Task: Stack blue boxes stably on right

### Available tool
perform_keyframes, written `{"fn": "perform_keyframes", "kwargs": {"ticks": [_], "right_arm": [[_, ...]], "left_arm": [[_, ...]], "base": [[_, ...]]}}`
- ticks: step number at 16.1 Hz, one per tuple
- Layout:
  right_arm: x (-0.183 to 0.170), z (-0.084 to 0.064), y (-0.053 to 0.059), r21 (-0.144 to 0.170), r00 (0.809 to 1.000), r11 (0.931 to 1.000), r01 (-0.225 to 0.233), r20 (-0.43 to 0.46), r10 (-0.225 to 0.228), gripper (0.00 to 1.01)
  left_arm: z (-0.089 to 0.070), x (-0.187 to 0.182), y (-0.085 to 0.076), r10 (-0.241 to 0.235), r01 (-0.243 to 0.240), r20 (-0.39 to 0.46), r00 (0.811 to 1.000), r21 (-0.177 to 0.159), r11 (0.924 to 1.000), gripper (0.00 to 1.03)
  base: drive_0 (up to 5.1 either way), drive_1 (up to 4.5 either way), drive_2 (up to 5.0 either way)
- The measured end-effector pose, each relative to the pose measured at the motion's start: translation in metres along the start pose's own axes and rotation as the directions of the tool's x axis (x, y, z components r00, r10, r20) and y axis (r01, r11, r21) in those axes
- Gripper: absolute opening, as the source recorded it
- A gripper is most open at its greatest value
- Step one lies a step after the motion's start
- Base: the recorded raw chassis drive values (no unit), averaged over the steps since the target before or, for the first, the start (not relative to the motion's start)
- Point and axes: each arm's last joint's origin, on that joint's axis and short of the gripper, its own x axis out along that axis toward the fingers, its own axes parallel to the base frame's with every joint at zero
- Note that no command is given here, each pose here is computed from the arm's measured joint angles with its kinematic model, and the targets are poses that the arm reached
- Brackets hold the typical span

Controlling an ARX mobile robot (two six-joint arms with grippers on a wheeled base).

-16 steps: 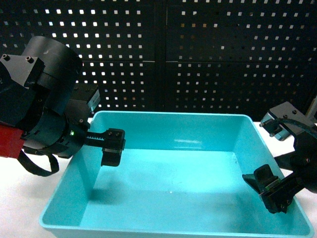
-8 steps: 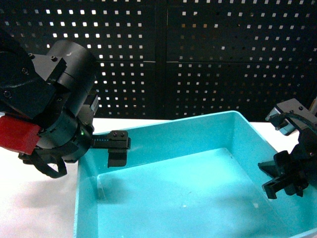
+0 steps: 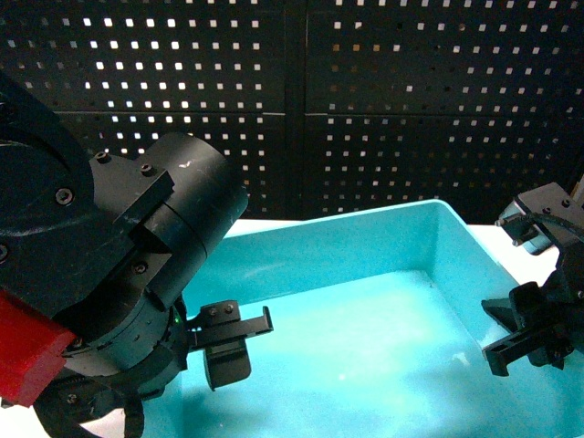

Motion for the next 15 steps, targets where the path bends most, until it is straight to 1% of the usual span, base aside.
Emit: {"fn": "perform_keyframes", "kwargs": {"ticks": [1, 2, 4, 5, 6, 8, 9, 10, 11, 12, 13, 14, 15], "right_arm": [[0.001, 0.001, 0.002, -0.003, 1.000, 1.0000, 0.000, -0.001, 0.000, 0.07], [0.001, 0.002, 0.006, -0.008, 1.000, 1.0000, 0.004, 0.000, -0.004, 0.07], [0.003, 0.003, 0.007, -0.002, 1.000, 1.0000, 0.002, -0.001, -0.002, 0.07], [0.003, 0.003, 0.007, 0.003, 1.000, 1.0000, 0.002, 0.002, -0.002, 0.07], [0.003, 0.004, 0.007, 0.012, 1.000, 0.9999, -0.002, 0.004, 0.002, 0.07], [0.002, 0.007, 0.005, 0.027, 1.000, 0.9996, 0.004, 0.017, -0.004, 0.07], [0.003, 0.011, 0.002, 0.047, 1.000, 0.9989, 0.003, 0.022, -0.004, 0.07], [0.004, 0.020, -0.003, 0.059, 0.999, 0.9982, 0.011, 0.044, -0.014, 0.07], [0.001, 0.029, -0.005, 0.063, 0.998, 0.9979, 0.015, 0.067, -0.019, 0.07], [-0.005, 0.041, -0.009, 0.064, 0.994, 0.9976, 0.025, 0.108, -0.032, 0.07], [-0.011, 0.056, -0.012, 0.061, 0.987, 0.9977, 0.030, 0.157, -0.039, 0.07], [-0.027, 0.077, -0.017, 0.081, 0.973, 0.9957, 0.046, 0.222, -0.063, 0.07], [-0.044, 0.095, -0.022, 0.087, 0.954, 0.9943, 0.061, 0.287, -0.084, 0.07]], "left_arm": [[-0.001, -0.001, 0.002, -0.002, 0.002, 0.006, 1.000, -0.008, 1.0000, 0.51], [-0.001, -0.002, 0.003, -0.001, 0.001, 0.030, 1.000, -0.009, 1.0000, 0.40], [0.002, -0.002, 0.006, -0.003, 0.003, 0.061, 0.998, 0.000, 1.0000, 0.20], [0.005, -0.003, 0.007, 0.002, -0.003, 0.111, 0.994, 0.016, 0.9999, 0.09], [0.008, -0.004, 0.009, -0.011, 0.009, 0.116, 0.993, 0.021, 0.9997, 0.01], [0.010, -0.009, 0.009, -0.034, 0.023, 0.163, 0.986, 0.068, 0.9974, 0.02], [0.015, -0.014, 0.010, -0.049, 0.033, 0.178, 0.983, 0.089, 0.9955, 0.02], [0.021, -0.019, 0.010, -0.070, 0.049, 0.214, 0.974, 0.104, 0.9934, 0.02], [0.026, -0.024, 0.010, -0.094, 0.068, 0.242, 0.966, 0.114, 0.9911, 0.02], [0.032, -0.033, 0.010, -0.122, 0.089, 0.274, 0.954, 0.130, 0.9875, 0.02], [0.039, -0.047, 0.009, -0.139, 0.100, 0.301, 0.944, 0.143, 0.9847, 0.02], [0.051, -0.075, 0.009, -0.190, 0.135, 0.386, 0.902, 0.167, 0.9767, 0.02], [0.060, -0.097, 0.012, -0.233, 0.165, 0.444, 0.865, 0.187, 0.9684, 0.02]], "base": [[0.0, 0.00, 0.0], [0.0, 0.00, 0.0], [0.0, 0.00, 0.0], [0.0, 0.00, 0.0], [0.0, 0.00, 0.0], [0.0, 0.00, 0.0], [0.0, 0.00, 0.0], [0.0, 0.00, 0.0], [0.0, 0.00, 0.0], [0.0, 0.00, 0.0], [0.0, 0.00, 0.0], [0.0, 0.00, 0.0], [0.0, 0.00, 0.0]]}}
